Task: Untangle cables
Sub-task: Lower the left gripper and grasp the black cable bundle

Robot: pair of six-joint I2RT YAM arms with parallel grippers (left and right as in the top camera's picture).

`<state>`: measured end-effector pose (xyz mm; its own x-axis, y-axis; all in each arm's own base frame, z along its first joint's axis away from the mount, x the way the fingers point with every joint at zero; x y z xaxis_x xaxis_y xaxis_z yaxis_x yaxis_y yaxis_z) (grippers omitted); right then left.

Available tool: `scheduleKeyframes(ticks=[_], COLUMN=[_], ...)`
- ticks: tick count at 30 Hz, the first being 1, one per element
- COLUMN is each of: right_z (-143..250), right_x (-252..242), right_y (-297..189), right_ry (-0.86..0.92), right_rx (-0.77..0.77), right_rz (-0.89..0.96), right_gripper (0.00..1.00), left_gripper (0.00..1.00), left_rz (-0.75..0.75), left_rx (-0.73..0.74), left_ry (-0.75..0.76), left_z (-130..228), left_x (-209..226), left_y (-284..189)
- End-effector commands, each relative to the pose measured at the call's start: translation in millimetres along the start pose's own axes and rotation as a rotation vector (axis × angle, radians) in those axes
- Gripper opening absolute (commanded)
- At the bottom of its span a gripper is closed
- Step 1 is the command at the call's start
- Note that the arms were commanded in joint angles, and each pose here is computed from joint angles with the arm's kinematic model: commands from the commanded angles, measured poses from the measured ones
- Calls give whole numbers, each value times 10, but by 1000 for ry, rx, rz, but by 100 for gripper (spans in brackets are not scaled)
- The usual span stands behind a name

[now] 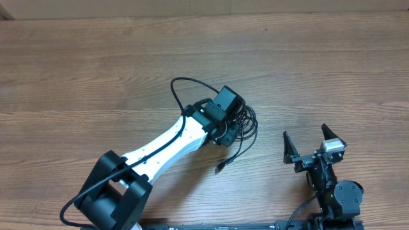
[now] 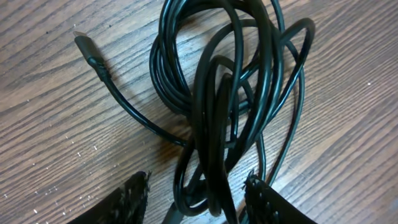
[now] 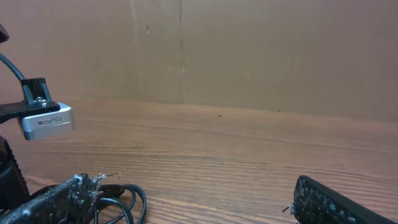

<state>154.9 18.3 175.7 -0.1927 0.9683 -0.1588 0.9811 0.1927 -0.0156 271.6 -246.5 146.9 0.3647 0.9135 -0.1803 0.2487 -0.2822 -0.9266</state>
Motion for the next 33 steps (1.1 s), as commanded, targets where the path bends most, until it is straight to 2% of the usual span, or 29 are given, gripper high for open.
scheduleKeyframes(ticks=[1, 6, 11, 26, 33], right_z=[24, 23, 22, 22, 23], right_x=[-11, -11, -11, -11, -11], right_y=[0, 0, 0, 0, 0], right_ry=[-2, -2, -2, -2, -2], right_rx=[0, -1, -1, -1, -1], right_rz=[15, 15, 15, 15, 16], right_gripper=[100, 100, 100, 100, 100], left_gripper=[49, 21, 6, 4, 4], left_rz=[-20, -18, -16, 9, -22], left_rx=[-23, -25, -28, -10, 76], left_ry=[15, 17, 21, 27, 172], left_z=[-59, -62, -62, -62, -25], left_x=[-35, -44, -59, -105, -99], left_y=[10, 18, 18, -109, -366])
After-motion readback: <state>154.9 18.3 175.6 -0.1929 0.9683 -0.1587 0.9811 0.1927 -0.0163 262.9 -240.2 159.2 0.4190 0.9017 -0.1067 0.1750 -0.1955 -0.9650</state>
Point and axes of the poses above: each gripper's point midway between its finger pads, its own y axis out along the fingers, its own x axis along the line the jaws close on, z = x × y, the point moved 9 cm from there along -y, back along the fingers, and after that the axes turned 9 degrees about -y, right-handed, at the moved point
